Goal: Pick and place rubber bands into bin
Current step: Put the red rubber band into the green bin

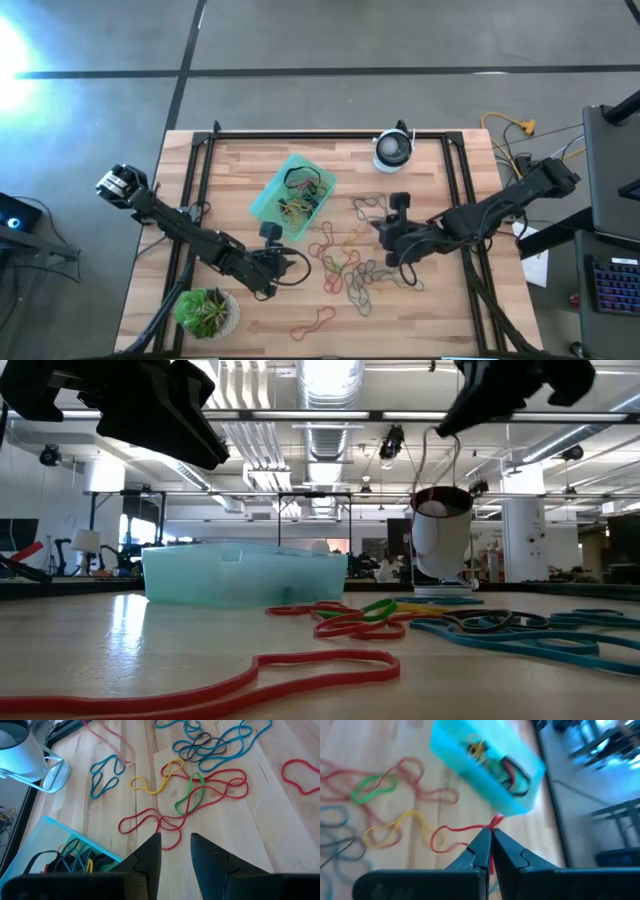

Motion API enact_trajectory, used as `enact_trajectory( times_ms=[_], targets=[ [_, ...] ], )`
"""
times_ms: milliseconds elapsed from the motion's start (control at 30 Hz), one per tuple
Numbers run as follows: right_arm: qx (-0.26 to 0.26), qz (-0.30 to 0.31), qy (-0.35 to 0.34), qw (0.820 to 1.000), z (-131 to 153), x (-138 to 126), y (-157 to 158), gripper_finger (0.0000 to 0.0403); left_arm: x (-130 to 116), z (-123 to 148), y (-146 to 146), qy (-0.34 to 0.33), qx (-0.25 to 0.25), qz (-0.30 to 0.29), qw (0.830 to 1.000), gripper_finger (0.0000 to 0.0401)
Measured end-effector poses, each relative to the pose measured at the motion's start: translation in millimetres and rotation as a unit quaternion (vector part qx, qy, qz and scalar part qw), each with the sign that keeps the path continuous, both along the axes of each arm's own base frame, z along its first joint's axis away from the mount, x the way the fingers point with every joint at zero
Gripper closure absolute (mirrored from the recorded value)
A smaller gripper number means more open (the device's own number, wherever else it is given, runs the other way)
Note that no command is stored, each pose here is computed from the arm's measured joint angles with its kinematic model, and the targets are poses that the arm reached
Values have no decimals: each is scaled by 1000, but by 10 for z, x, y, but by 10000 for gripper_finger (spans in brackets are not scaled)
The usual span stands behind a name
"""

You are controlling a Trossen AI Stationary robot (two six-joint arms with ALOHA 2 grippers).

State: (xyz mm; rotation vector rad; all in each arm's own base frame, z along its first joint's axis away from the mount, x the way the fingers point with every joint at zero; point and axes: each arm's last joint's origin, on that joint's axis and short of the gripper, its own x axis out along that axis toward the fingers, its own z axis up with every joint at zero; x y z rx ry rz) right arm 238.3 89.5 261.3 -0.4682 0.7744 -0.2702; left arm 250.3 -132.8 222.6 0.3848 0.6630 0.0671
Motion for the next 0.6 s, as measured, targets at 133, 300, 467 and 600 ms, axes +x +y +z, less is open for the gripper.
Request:
enact_trajectory(
  times_ms=[133, 300, 467, 600],
  targets=[
    [-17, 5, -30, 999, 165, 75, -14, 394, 0, 0, 1, 0, 0, 0, 1000, 312],
    [-37, 19, -70, 997, 304, 193, -75, 394, -1, -1, 0, 0, 0, 0, 1000, 312],
    [-61, 16, -117, 991, 383, 316, -201, 394, -2, -3, 0, 1, 0, 0, 1000, 312],
    [-68, 7, -138, 988, 405, 411, -325, 394, -4, -10, 2, 2, 1, 0, 1000, 312]
  ],
)
